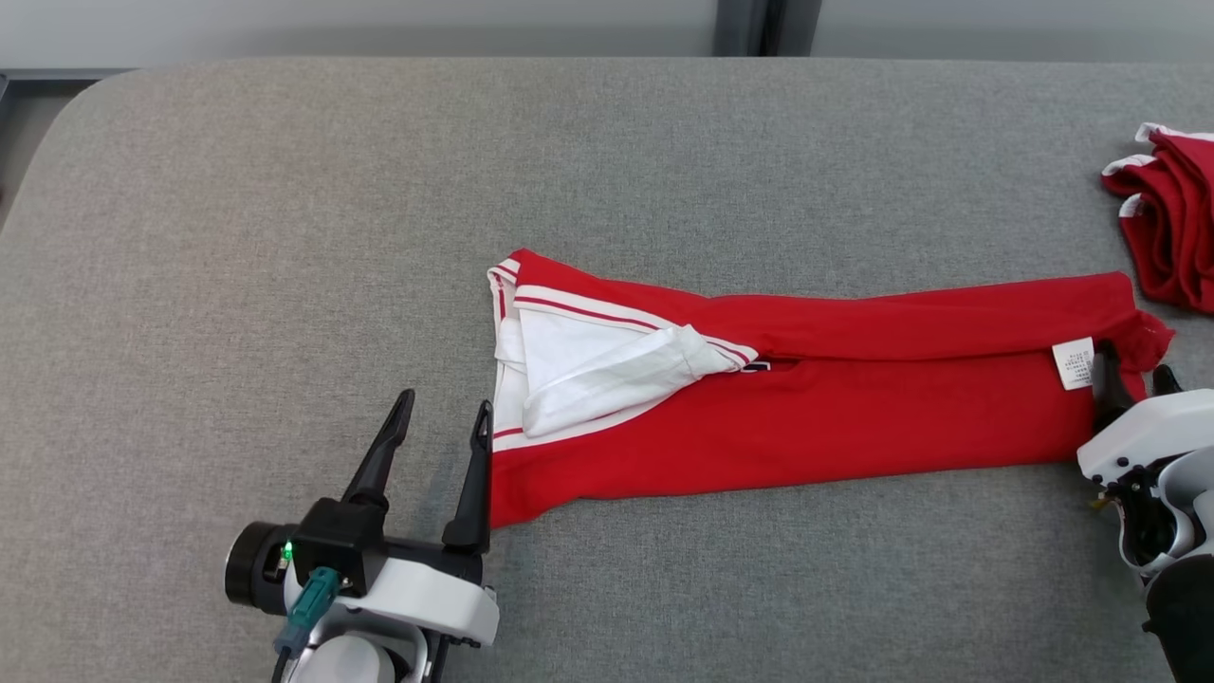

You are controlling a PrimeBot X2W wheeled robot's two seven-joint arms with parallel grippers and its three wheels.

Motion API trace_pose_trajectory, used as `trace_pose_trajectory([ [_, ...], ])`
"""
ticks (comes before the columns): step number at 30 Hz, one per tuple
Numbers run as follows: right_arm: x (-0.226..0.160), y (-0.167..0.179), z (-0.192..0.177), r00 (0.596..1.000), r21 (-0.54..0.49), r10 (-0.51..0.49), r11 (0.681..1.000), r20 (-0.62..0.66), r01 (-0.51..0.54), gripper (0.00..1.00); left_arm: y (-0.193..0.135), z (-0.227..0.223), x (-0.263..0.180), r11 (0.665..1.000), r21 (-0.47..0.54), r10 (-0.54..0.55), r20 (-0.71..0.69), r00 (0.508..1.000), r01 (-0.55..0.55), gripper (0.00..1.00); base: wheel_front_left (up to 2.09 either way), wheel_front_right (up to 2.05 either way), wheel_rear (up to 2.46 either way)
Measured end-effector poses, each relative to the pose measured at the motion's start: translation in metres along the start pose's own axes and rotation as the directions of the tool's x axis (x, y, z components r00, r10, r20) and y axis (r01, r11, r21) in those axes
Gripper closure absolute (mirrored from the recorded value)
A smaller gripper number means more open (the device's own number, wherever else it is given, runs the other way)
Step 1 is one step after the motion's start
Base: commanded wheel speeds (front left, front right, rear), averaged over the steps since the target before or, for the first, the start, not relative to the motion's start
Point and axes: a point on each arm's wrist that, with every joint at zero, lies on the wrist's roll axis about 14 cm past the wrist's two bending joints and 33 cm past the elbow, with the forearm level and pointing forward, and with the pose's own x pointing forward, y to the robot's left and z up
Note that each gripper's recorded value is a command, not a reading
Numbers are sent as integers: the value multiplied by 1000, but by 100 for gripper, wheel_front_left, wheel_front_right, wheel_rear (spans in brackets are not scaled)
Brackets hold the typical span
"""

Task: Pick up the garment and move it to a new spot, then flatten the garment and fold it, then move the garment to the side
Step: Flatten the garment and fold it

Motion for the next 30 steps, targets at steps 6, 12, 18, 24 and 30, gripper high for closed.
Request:
trace_pose_trajectory([
  [6, 4, 2, -11, 998, 17, -1, 1000, -67, 2, 18, 1, -1, 5, 1000, 16, -7, -1, 1000, 7, 0, 0, 0, 0],
  [12, 1, 13, -14, 996, 34, 25, 999, -89, -22, 100, 0, 5, 7, 1000, 19, -17, 16, 1000, 16, 0, 0, 0, 0],
  [18, -6, -2, 8, 1000, 7, 14, 1000, -14, -14, 100, 2, 16, 5, 1000, 24, -7, 46, 999, 6, 0, 0, 0, 0],
  [24, -14, -15, 33, 999, -24, 12, 1000, 43, -11, 100, -1, 19, 1, 1000, 23, -11, 53, 999, 10, 0, 0, 0, 0],
  [30, -19, 11, 51, 990, 42, 97, 994, 97, -102, 100, -4, 25, -1, 1000, 21, -21, 70, 997, 19, 0, 0, 0, 0],
])
